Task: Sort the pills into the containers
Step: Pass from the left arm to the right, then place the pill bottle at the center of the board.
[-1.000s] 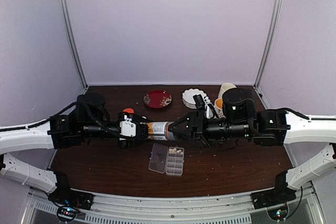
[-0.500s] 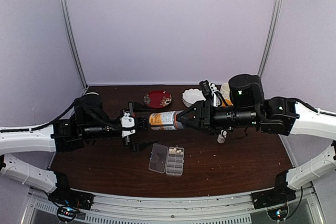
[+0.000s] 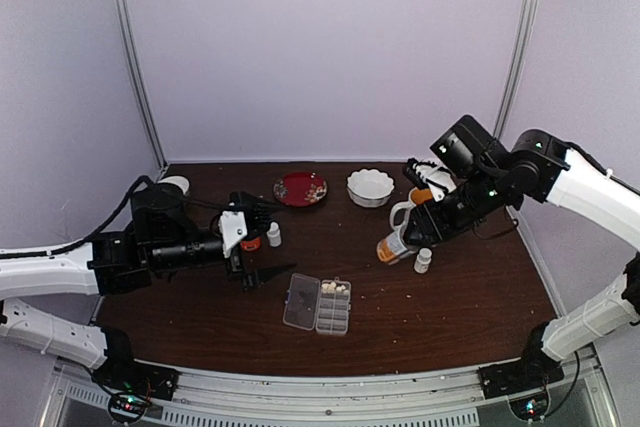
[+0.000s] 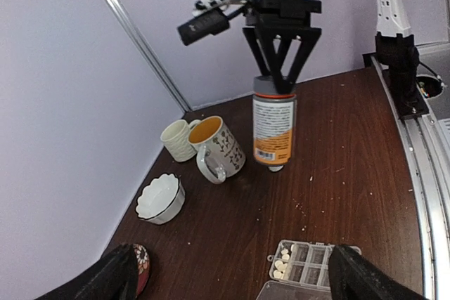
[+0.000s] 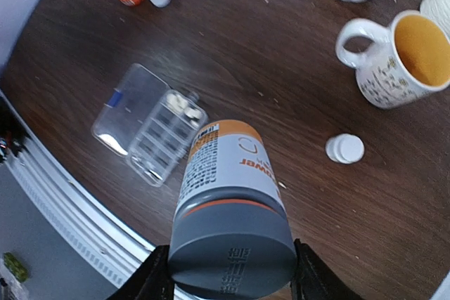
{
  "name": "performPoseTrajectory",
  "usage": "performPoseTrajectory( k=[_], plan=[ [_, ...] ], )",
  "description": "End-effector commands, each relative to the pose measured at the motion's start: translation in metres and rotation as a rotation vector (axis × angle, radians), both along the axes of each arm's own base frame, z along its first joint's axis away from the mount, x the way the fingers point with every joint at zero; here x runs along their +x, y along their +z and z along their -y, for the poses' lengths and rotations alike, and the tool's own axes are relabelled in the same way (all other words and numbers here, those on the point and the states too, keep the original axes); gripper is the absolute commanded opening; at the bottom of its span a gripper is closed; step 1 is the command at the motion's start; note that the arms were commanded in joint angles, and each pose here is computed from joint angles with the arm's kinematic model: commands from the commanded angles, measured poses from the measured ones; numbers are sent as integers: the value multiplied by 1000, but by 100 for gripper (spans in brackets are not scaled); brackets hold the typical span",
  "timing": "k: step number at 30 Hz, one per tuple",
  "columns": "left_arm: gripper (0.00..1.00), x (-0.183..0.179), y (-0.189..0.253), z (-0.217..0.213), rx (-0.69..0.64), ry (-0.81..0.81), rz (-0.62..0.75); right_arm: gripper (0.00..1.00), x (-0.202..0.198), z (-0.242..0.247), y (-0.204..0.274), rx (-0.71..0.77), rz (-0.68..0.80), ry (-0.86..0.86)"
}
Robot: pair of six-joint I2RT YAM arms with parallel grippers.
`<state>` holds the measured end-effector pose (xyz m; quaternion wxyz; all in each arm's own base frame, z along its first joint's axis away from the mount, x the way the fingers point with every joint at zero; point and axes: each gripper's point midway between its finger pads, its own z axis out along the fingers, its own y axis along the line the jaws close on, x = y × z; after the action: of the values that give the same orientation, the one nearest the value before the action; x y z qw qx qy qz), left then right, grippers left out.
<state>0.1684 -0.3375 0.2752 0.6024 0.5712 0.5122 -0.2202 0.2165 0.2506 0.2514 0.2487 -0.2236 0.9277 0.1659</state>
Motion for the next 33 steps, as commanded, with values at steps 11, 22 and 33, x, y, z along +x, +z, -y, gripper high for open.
performPoseTrajectory(
  k=[11,22,33],
  plan=[
    [98,66,10,-51,-71,574,-308,2,14,135,-100,-425,-138,-197],
    [98,84,-2,-76,-61,710,-389,6,38,148,-128,-457,-198,-241],
    [98,86,-12,-81,-37,731,-415,88,46,145,-122,-461,-184,-224]
  ],
)
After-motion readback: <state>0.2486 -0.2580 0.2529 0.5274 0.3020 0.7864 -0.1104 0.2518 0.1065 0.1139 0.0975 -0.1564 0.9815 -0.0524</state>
